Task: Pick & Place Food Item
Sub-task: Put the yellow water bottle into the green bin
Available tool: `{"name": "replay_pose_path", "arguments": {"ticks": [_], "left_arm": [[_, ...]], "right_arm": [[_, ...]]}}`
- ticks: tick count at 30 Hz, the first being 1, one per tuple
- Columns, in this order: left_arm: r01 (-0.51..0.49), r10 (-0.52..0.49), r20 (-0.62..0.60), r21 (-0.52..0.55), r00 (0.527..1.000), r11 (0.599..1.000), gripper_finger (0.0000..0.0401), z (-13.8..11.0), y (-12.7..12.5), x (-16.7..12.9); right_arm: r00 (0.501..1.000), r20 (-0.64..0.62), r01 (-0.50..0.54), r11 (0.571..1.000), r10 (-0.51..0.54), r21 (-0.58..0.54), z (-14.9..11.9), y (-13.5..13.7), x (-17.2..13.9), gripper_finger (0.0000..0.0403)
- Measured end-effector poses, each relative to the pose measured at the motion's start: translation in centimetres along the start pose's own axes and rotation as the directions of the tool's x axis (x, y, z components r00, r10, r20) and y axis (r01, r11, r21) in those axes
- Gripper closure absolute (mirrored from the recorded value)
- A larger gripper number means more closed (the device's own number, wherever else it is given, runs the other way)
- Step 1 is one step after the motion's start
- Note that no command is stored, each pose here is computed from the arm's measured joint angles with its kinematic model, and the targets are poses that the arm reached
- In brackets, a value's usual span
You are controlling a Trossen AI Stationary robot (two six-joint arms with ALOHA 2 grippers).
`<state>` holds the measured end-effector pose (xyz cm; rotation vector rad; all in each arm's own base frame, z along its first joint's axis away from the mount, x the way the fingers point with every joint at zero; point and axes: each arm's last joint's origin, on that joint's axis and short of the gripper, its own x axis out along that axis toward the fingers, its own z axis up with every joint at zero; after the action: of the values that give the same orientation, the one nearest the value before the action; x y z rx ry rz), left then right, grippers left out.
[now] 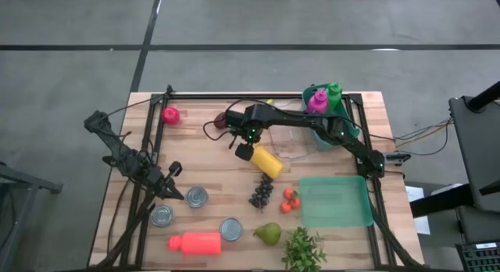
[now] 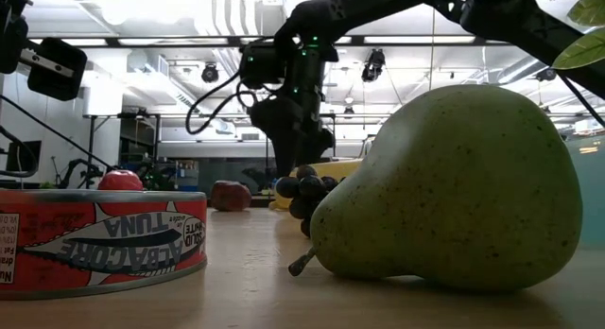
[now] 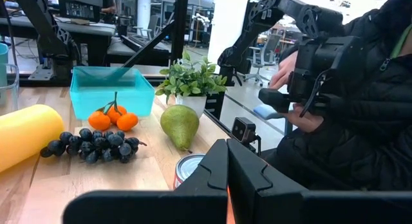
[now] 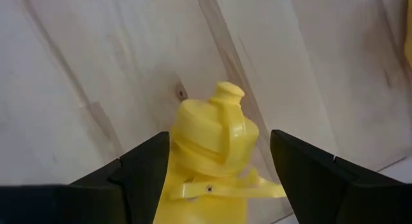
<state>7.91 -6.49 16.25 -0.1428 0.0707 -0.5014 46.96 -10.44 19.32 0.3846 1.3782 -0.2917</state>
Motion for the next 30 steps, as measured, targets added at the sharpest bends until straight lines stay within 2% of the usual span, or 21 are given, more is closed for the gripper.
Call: {"name": "replay_pose_path", "arguments": {"ticks": [9,30], "left_arm": [[0.000,0.000,0.000,0.000,1.000,1.000,0.0401,0.0,0.0,0.0],[0.000,0.000,0.000,0.000,1.000,1.000,0.0401,0.0,0.0,0.0]], "right_arm": [[1.000,-0.006,-0.022,1.000,0.023,0.004,-0.3,-0.1,1.8,0.0136],[1.000,-0.005,-0.018,1.000,0.018,0.007,-0.3,-0.1,1.8,0.0136]]}}
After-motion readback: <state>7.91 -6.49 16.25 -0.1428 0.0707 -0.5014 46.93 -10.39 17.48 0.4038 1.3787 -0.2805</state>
